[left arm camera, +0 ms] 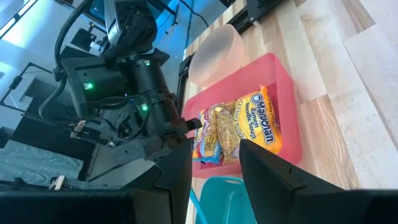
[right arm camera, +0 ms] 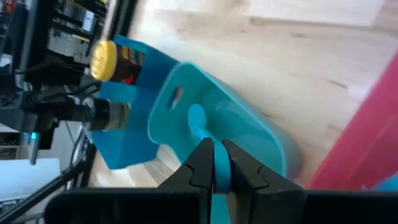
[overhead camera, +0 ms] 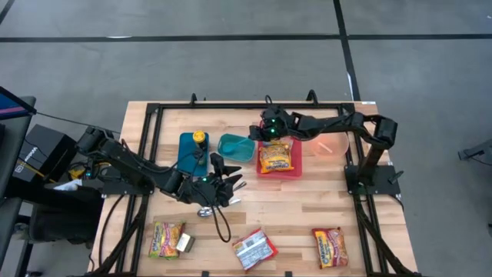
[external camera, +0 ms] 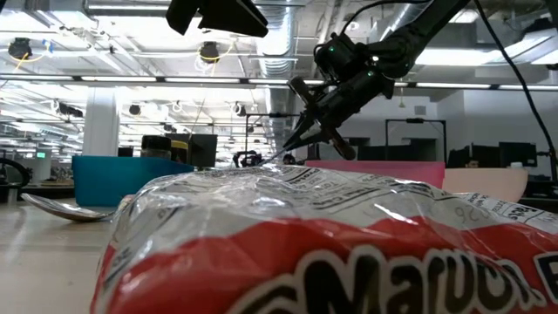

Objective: Pick & Place Food Item
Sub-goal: Put the blue baby spoon into the green bin

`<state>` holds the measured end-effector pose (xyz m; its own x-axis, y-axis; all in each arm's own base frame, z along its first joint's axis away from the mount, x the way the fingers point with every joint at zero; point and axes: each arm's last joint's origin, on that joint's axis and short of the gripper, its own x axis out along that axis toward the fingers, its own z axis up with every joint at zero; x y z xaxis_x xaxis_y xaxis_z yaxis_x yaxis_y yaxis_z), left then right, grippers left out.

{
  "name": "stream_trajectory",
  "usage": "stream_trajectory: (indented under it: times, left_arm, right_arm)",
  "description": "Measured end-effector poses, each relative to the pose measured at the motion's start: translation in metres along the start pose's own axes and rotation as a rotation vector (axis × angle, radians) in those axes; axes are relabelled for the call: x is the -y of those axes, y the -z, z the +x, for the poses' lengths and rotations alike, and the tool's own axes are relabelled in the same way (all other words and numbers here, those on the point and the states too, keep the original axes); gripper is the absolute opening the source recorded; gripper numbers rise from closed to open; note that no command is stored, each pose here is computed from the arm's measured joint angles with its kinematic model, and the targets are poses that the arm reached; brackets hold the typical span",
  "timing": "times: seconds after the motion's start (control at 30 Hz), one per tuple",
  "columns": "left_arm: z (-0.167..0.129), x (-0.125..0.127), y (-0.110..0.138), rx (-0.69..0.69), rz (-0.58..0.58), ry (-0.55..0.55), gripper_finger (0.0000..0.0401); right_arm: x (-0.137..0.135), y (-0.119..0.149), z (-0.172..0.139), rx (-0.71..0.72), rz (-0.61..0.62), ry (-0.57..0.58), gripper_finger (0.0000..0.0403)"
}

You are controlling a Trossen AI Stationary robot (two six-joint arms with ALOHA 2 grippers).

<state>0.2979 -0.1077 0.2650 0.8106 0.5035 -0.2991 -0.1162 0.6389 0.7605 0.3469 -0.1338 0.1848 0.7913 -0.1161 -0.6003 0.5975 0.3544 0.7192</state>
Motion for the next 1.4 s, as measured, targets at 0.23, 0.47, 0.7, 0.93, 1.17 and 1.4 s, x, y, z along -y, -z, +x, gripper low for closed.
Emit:
stream_trajectory:
  times: [0.23,0.47,0.7,0.93,1.17,1.4]
  left_arm:
    - [0.0001,0.0001,0.0000,0.000,0.000,0.000,0.0127]
    - [0.0001,0.0001,0.0000,-0.001,0.000,-0.001,0.0127]
    - [0.0001,0.0001,0.0000,0.000,0.000,0.000,0.0127]
    - [0.0001,0.0001,0.0000,-0.001,0.000,-0.001,0.0127]
    - [0.0001,0.0001,0.0000,0.000,0.001,0.000,0.0127]
    - [0.0001,0.0001,0.0000,-0.001,0.001,-0.001,0.0127]
  right_arm:
    - [0.0017,0.0082,0.0008,-0.039,-0.010,0.049,0.0017]
    - [0.0021,0.0079,0.0007,-0.036,-0.014,0.053,0.0033]
    - [0.0024,0.0075,0.0007,-0.027,-0.014,0.059,0.0043]
    - [0.0025,0.0071,0.0006,-0.015,-0.030,0.067,0.0064]
    - [0.0026,0.0071,0.0005,-0.017,-0.045,0.067,0.0086]
    - [0.0073,0.0048,-0.0006,-0.029,-0.097,0.091,0.0102]
